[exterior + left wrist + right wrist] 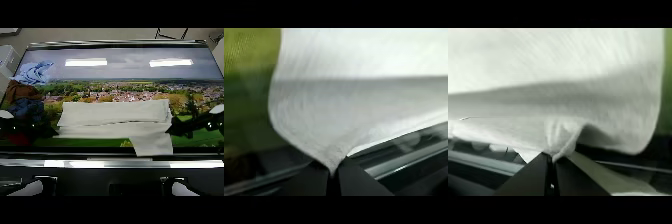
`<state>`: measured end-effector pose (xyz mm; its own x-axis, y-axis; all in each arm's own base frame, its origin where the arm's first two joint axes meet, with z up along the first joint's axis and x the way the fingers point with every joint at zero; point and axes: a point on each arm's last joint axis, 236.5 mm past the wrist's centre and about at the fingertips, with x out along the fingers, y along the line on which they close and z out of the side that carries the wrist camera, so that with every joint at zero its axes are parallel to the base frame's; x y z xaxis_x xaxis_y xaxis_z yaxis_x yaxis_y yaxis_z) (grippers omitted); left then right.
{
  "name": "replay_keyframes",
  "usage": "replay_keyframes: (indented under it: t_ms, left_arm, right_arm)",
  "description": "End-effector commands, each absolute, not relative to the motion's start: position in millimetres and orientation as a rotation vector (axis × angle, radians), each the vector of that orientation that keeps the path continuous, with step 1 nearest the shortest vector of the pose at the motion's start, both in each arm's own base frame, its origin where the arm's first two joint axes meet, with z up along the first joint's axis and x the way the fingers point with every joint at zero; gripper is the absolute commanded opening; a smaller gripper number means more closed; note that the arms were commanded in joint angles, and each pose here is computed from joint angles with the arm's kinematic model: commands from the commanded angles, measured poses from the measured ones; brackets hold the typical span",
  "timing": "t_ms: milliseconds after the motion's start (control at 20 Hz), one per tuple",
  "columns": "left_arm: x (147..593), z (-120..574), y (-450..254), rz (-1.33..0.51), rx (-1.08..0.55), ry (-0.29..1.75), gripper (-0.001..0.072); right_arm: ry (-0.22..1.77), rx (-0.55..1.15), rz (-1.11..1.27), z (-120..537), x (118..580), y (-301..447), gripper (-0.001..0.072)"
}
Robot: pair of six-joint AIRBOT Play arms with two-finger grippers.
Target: Fold the clothes and pants, and hang the long-sleeved shirts on hangers.
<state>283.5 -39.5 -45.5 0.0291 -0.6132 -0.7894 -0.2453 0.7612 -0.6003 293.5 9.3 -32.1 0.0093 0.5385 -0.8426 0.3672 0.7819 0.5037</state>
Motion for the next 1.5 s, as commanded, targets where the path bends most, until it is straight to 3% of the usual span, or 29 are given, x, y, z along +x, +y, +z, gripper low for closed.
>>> replay_keyframes:
  t_ms: [0, 300, 600, 650, 700, 750, 800, 900, 950, 1250, 1450]
  left_arm:
    - [343.4, -20.1, -24.7, -0.291, -0.747, 1.438, 0.0022]
    - [420.1, -38.2, -25.2, -0.309, -0.823, 1.451, 0.0022]
    - [448.1, -89.7, -44.6, -0.343, -0.807, 1.529, 0.0029]
    - [446.7, -95.5, -46.4, -0.341, -0.820, 1.544, 0.0091]
    - [445.7, -96.7, -47.6, -0.340, -0.839, 1.554, 0.0280]
    - [445.1, -93.5, -45.3, -0.344, -0.840, 1.554, 0.0498]
    - [444.7, -86.2, -40.6, -0.352, -0.841, 1.552, 0.0619]
    - [448.6, -62.5, -21.3, -0.360, -0.842, 1.519, 0.0670]
    - [449.8, -48.8, -10.2, -0.363, -0.840, 1.500, 0.0675]
    - [448.3, 26.7, 34.6, -0.311, -0.826, 1.348, 0.0681]
    - [445.4, 66.1, 15.8, -0.339, -0.758, 1.289, 0.0680]
  right_arm:
    - [1.420, 0.676, 0.131, 0.2, 375.8, 6.3, 0.0043]
    - [1.262, 0.791, 0.111, -6.2, 477.4, 6.2, 0.0045]
    - [1.325, 0.886, 0.110, -62.6, 491.5, 27.1, 0.0046]
    - [1.350, 0.903, 0.102, -69.6, 489.0, 30.2, 0.0046]
    - [1.364, 0.915, 0.104, -72.2, 487.5, 33.4, 0.0063]
    - [1.364, 0.922, 0.111, -69.9, 487.3, 34.5, 0.0141]
    - [1.371, 0.933, 0.125, -63.4, 486.0, 31.8, 0.0257]
    - [1.389, 0.912, 0.195, -43.8, 476.7, 12.2, 0.0591]
    - [1.406, 0.915, 0.213, -35.6, 467.8, -3.9, 0.0710]
    - [1.533, 1.031, 0.048, -51.0, 393.4, -109.5, 0.0715]
    - [1.555, 1.034, 0.119, -77.9, 393.5, -102.4, 0.0716]
